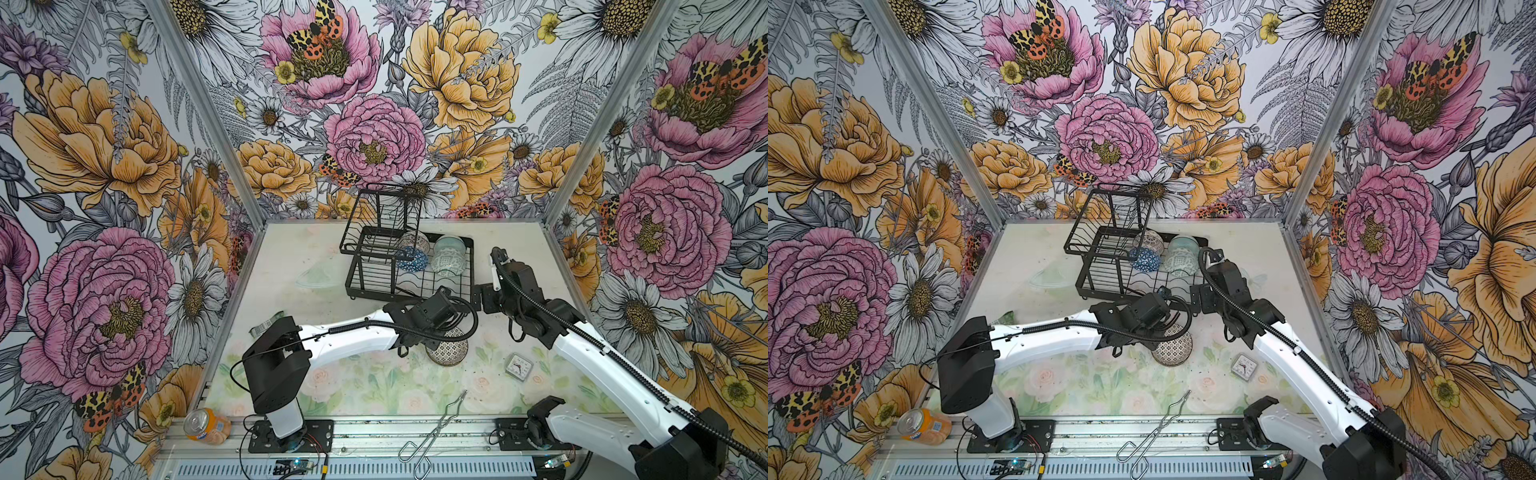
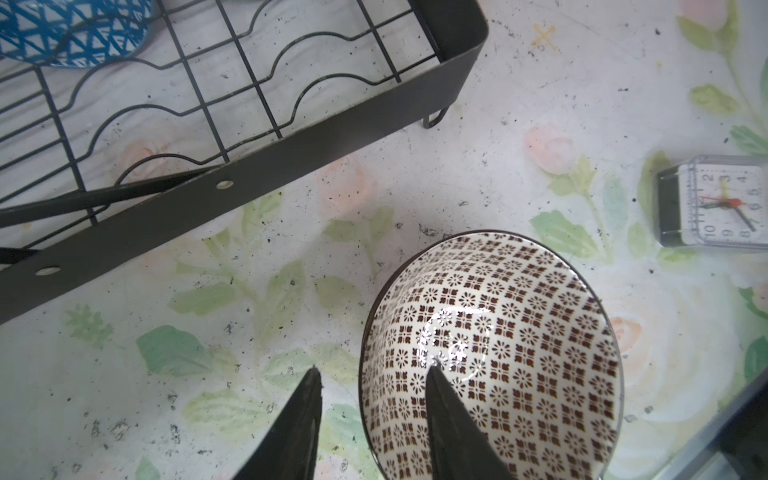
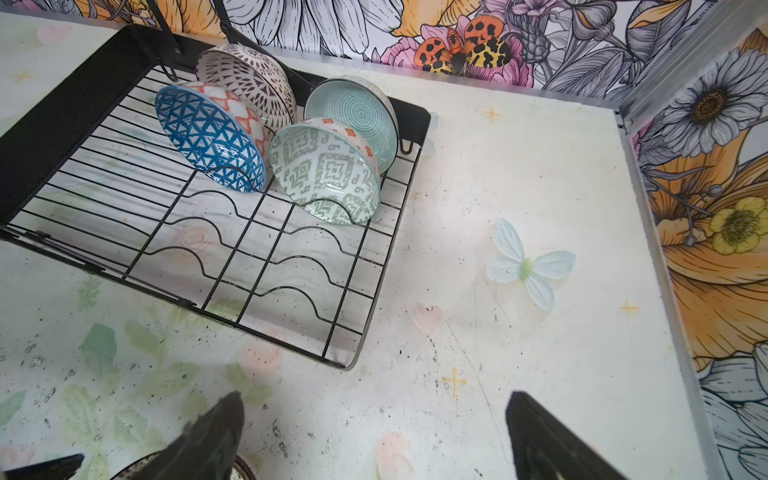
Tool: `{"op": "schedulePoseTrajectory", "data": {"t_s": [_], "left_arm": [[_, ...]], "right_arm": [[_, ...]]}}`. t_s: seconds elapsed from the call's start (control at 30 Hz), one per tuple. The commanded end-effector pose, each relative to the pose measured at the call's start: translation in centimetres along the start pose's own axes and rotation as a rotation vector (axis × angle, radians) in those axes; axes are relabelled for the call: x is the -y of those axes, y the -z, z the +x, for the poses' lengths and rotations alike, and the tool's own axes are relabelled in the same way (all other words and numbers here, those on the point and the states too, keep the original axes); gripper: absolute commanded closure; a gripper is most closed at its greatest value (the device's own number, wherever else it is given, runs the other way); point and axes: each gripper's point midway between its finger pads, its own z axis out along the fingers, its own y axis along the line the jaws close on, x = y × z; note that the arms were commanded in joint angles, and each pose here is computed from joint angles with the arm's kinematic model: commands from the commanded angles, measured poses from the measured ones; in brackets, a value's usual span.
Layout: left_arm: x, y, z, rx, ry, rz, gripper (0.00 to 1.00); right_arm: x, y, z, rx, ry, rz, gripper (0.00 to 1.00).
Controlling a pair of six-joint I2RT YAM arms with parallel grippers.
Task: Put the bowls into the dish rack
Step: 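Grasp the brown-patterned bowl rim with the left gripper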
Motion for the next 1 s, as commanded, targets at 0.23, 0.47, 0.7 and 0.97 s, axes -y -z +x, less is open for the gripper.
{"op": "schedulePoseTrajectory", "data": {"t_s": [0.23, 0.47, 0.7, 0.97], "left_arm": [[0.6, -2.0, 1.2, -0.045, 0.037, 0.05, 0.63], [0.6, -2.2, 1.1, -0.049, 0.041, 0.052, 0.73], [0.5, -2.1, 1.1, -0.048, 0.045, 0.05, 0.85], [-0.6, -1.1, 0.5, -0.034, 0.045, 0.018, 0.98]], "right_arm": [[0.3, 0.7, -0.2, 0.024, -0.028, -0.007, 0.0], [0.4, 1.0, -0.3, 0.032, -0.029, -0.008, 0.0], [0.4, 1.0, -0.4, 0.034, -0.029, -0.011, 0.01], [0.5, 1.1, -0.4, 0.038, -0.032, -0.013, 0.0]]}}
